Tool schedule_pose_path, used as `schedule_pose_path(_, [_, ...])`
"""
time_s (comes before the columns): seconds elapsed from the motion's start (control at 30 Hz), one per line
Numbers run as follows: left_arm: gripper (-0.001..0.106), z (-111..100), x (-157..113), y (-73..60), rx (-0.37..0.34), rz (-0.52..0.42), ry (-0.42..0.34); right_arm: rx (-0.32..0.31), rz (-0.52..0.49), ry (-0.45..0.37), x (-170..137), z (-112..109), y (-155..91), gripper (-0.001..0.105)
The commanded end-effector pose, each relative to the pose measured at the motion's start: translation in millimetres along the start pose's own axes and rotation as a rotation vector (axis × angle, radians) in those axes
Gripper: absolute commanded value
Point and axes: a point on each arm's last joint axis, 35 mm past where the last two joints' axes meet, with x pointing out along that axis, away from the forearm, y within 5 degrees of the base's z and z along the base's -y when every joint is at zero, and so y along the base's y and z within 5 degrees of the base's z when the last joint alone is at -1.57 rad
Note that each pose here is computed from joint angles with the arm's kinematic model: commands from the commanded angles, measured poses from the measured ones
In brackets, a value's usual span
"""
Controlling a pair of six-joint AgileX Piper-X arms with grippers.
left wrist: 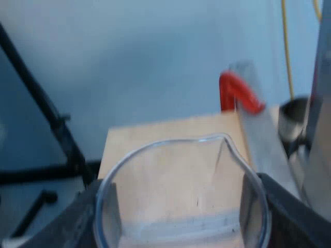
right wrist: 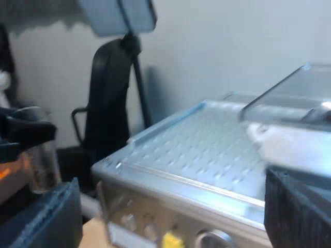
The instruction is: Pour the beans into the coffee machine
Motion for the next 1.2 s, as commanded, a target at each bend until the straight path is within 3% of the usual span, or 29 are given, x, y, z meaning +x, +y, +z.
schedule_pose_path(0.03, [0.001,20,-12,-6.7,0.009,-0.017,-0.043,-0.035,-0.062,-0.035,-11,12,-8,0.074])
schedule_pose_path(0.13, [0.001,38,-23,-17.3,0.022,-0.067,-0.085,-0.082,-0.158,-0.039,-19,18,-15,0.074])
schedule_pose_path(0.33, [0.001,60,-36,-38.3,0.044,-0.177,-0.149,-0.11,-0.329,-0.019,-28,23,-25,0.074])
schedule_pose_path(0.67, [0.001,104,-23,-67.7,0.062,-0.279,-0.172,-0.103,-0.389,-0.094,-29,33,-30,0.074])
schedule_pose_path(0.97, [0.001,130,6,-99.3,0.083,-0.358,-0.129,-0.139,-0.502,-0.08,-25,29,-57,0.074])
schedule_pose_path(1.07, [0.001,138,16,-115.5,0.106,-0.392,-0.118,-0.152,-0.495,-0.087,-24,28,-62,0.074])
schedule_pose_path(1.2, [0.001,150,31,-132.4,0.162,-0.361,-0.135,-0.168,-0.428,-0.112,-22,28,-63,0.074])
